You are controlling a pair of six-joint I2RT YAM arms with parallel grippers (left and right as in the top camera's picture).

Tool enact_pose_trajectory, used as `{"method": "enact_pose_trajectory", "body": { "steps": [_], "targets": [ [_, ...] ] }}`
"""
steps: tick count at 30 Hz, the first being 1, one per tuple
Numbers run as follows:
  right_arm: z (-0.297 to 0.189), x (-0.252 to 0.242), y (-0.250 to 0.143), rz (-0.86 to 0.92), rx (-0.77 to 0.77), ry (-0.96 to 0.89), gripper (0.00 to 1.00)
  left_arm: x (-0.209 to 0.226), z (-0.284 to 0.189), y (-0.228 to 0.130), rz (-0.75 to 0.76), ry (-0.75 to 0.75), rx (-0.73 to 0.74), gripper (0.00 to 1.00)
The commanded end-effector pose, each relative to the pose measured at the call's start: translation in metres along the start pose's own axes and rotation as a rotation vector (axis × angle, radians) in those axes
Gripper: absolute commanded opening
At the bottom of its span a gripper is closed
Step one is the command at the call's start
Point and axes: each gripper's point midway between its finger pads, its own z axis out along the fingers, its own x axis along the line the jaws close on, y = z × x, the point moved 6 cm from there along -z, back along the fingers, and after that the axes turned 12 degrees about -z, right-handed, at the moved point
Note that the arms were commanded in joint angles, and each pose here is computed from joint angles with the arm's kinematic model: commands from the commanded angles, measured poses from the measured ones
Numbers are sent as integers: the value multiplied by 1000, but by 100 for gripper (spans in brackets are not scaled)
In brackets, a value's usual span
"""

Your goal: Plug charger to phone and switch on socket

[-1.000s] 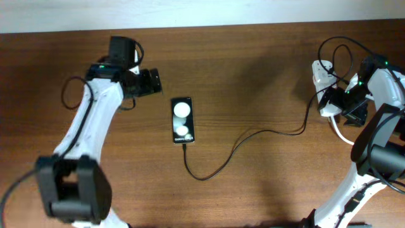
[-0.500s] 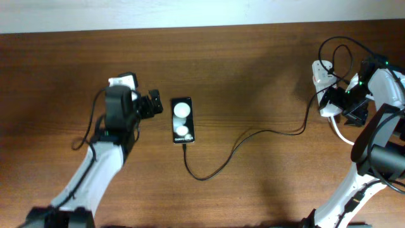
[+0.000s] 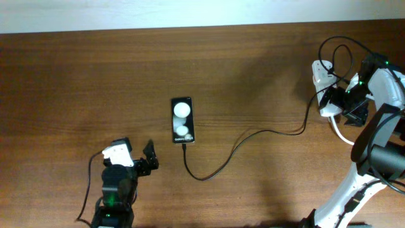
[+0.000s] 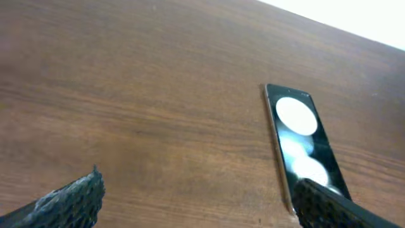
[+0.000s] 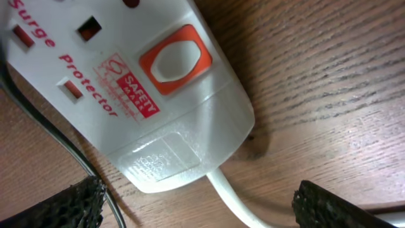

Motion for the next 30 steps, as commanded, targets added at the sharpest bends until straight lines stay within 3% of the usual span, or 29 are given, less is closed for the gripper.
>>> {"method": "enact_pose_trajectory", "body": {
  "steps": [1, 5, 12, 24, 30],
  "targets": [
    [-14, 1, 3, -9, -40, -11, 99, 3, -10, 5, 5, 31, -45, 99],
    [-14, 1, 3, -9, -40, -11, 99, 14, -31, 3, 6, 90, -58, 99],
    [-14, 1, 3, -9, -40, -11, 99, -11, -64, 49, 229, -43, -378, 99],
    [-14, 1, 3, -9, -40, -11, 99, -11, -64, 48, 244, -43, -371, 99],
    [-14, 1, 3, -9, -40, -11, 99, -3, -45, 24, 268, -5, -193, 99]
  ]
}}
